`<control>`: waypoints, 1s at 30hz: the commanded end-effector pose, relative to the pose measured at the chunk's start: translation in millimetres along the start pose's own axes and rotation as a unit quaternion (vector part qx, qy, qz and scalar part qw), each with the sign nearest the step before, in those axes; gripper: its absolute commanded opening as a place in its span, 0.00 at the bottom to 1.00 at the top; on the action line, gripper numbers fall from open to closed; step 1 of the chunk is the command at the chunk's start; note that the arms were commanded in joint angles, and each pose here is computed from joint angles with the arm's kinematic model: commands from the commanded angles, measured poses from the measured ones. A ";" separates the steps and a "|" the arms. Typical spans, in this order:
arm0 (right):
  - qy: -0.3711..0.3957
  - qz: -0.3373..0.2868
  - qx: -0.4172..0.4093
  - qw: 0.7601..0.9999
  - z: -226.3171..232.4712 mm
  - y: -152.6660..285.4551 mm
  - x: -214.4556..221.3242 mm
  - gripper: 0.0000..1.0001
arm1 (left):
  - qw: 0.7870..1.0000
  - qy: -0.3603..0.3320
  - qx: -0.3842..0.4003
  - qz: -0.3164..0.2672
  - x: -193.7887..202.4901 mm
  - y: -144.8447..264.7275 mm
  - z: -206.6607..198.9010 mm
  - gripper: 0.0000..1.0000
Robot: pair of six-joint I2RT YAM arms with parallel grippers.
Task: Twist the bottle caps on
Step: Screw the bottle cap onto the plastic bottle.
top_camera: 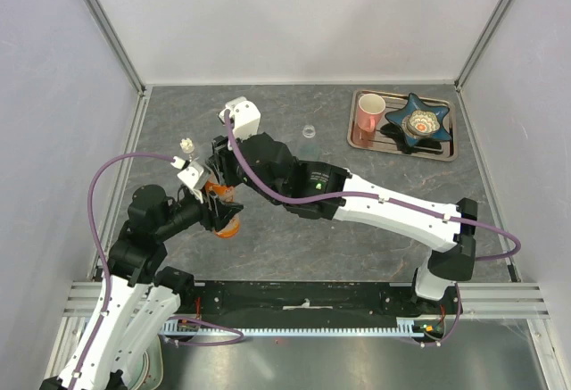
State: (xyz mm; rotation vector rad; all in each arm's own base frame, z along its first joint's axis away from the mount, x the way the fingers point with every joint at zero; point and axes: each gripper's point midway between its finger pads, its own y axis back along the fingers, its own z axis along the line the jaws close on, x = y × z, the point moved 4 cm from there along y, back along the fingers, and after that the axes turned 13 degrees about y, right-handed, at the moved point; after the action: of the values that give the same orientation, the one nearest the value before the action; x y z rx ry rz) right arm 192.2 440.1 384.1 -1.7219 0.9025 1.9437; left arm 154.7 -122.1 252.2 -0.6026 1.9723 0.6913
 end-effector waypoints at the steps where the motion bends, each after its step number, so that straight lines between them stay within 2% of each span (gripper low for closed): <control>1: 0.044 0.090 0.088 0.991 -12.2 -6.5 51.1 0.33 | 0.981 -0.119 0.030 -0.151 -68.1 13.8 -22.9 0.02; 2: 0.040 0.080 0.065 0.994 -6.5 -4.3 41.2 0.39 | 0.981 -0.120 0.034 -0.148 -66.4 13.4 -23.4 0.02; 3: 0.039 0.068 0.046 0.996 -3.1 -0.3 30.7 0.53 | 0.981 -0.122 0.043 -0.143 -63.7 12.6 -24.9 0.02; 6: 0.028 0.005 -0.012 1.000 3.4 25.6 -18.1 0.84 | 0.979 -0.138 0.082 -0.125 -54.5 11.7 -32.7 0.02; 9: 0.027 -0.058 -0.071 0.995 5.4 59.9 -57.1 0.98 | 0.974 -0.140 0.145 -0.100 -42.7 12.2 -47.0 0.02; 14: 0.049 -0.112 -0.183 0.975 4.4 109.1 -94.0 0.98 | 0.963 -0.131 0.226 -0.061 -26.0 14.7 -63.9 0.02; 17: 0.085 -0.132 -0.282 0.946 11.9 134.2 -100.4 0.98 | 0.953 -0.131 0.271 -0.040 -19.9 18.2 -73.2 0.02; 21: 0.139 -0.137 -0.421 0.886 26.8 156.7 -86.4 0.98 | 0.921 -0.134 0.367 0.001 -7.3 32.8 -93.3 0.02; 22: 0.155 -0.137 -0.467 0.860 32.0 162.6 -78.9 0.98 | 0.915 -0.132 0.380 0.009 -5.0 34.4 -95.2 0.02; 23: 0.160 -0.137 -0.480 0.852 33.3 163.2 -76.5 0.97 | 0.904 -0.137 0.405 0.019 -1.2 40.0 -99.5 0.02; 26: 0.163 -0.139 -0.517 0.829 40.0 158.3 -73.1 0.94 | 0.890 -0.137 0.434 0.036 3.4 46.6 -104.3 0.02; 30: 0.153 -0.144 -0.549 0.809 48.2 149.6 -74.7 0.89 | 0.886 -0.137 0.441 0.039 3.8 49.0 -105.8 0.02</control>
State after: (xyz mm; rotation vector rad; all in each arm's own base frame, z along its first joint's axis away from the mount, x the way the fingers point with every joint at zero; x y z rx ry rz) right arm 81.3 367.7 491.8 -2.5209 -0.3328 2.0994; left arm 70.7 -160.5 301.3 0.0298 1.8026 -0.0407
